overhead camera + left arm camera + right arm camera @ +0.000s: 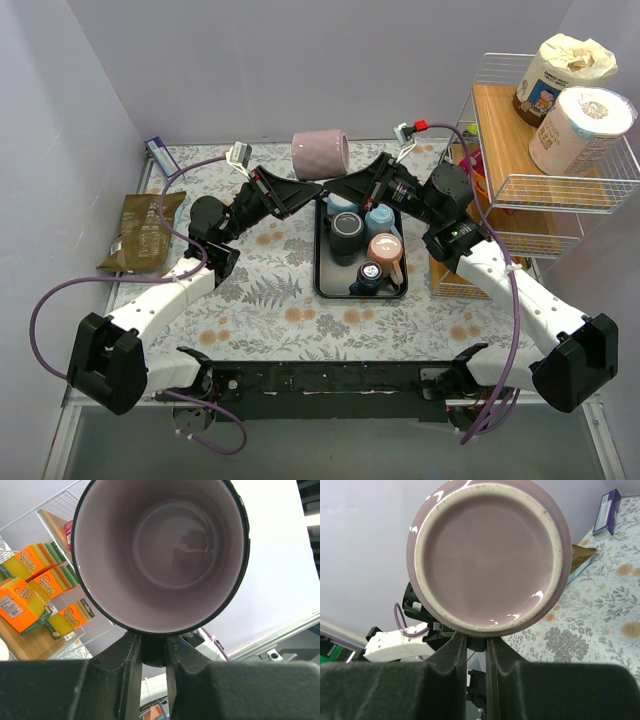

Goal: Turn the mug right side up

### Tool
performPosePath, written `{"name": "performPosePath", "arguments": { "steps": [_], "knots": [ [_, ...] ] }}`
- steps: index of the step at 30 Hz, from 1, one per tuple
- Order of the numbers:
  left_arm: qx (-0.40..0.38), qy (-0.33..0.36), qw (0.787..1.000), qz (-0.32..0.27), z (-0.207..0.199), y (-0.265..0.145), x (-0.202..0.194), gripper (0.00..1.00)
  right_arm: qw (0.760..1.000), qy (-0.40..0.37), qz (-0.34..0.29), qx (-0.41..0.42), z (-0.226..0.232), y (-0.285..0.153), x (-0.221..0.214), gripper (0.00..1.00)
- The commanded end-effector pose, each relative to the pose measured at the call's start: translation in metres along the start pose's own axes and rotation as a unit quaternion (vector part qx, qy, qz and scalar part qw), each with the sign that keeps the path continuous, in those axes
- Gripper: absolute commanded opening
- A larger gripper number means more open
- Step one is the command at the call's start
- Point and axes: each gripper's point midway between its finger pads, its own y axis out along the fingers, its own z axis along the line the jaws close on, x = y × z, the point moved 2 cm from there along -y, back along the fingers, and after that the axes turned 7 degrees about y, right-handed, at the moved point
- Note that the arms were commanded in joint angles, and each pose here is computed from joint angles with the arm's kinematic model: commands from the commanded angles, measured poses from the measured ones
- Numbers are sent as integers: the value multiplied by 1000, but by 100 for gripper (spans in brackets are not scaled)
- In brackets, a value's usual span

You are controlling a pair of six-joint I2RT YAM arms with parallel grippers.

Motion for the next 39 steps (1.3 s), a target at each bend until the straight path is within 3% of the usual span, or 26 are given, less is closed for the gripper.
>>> {"name": "performPosePath", "arguments": {
  "steps": [1, 2, 3, 8, 14, 17, 20, 22, 26, 31, 33, 39],
  "knots": [
    [-28, -51, 998, -31, -38, 0, 18, 0, 999, -28, 5, -29, -9, -4, -4, 15],
    [-24, -40, 998, -33, -38, 1, 18, 0, 999, -28, 6, -31, -10, -4, -4, 21],
    [-6, -43, 999, -32, -32, 1, 18, 0, 999, -26, 5, -35, -11, -4, -4, 36],
    [38, -21, 997, -64, -30, -1, 30, 0, 998, -11, 6, -69, -23, -5, -6, 56],
    [116, 18, 990, -78, -19, -3, 43, 0, 992, 9, 11, -122, -41, -11, -11, 68],
    [223, 78, 968, -79, 11, -10, 54, 0, 987, 11, 14, -158, -52, -16, -13, 69],
    [345, 168, 921, -72, 37, -28, 73, 0, 980, 15, 19, -197, -61, -25, -17, 70],
    [435, 202, 875, -67, 61, -46, 85, 0, 975, 16, 23, -219, -69, -31, -20, 70],
    [546, 276, 791, -19, 104, -82, 102, 0, 969, 17, 26, -245, -75, -40, -24, 69],
    [602, 311, 735, 6, 141, -116, 121, 0, 963, 9, 29, -266, -77, -49, -25, 68],
    [632, 330, 701, 4, 152, -134, 136, 0, 960, 5, 30, -278, -78, -53, -25, 68],
    [681, 350, 641, 47, 201, -169, 153, 0, 953, 4, 34, -301, -81, -61, -25, 67]
  ]
}}
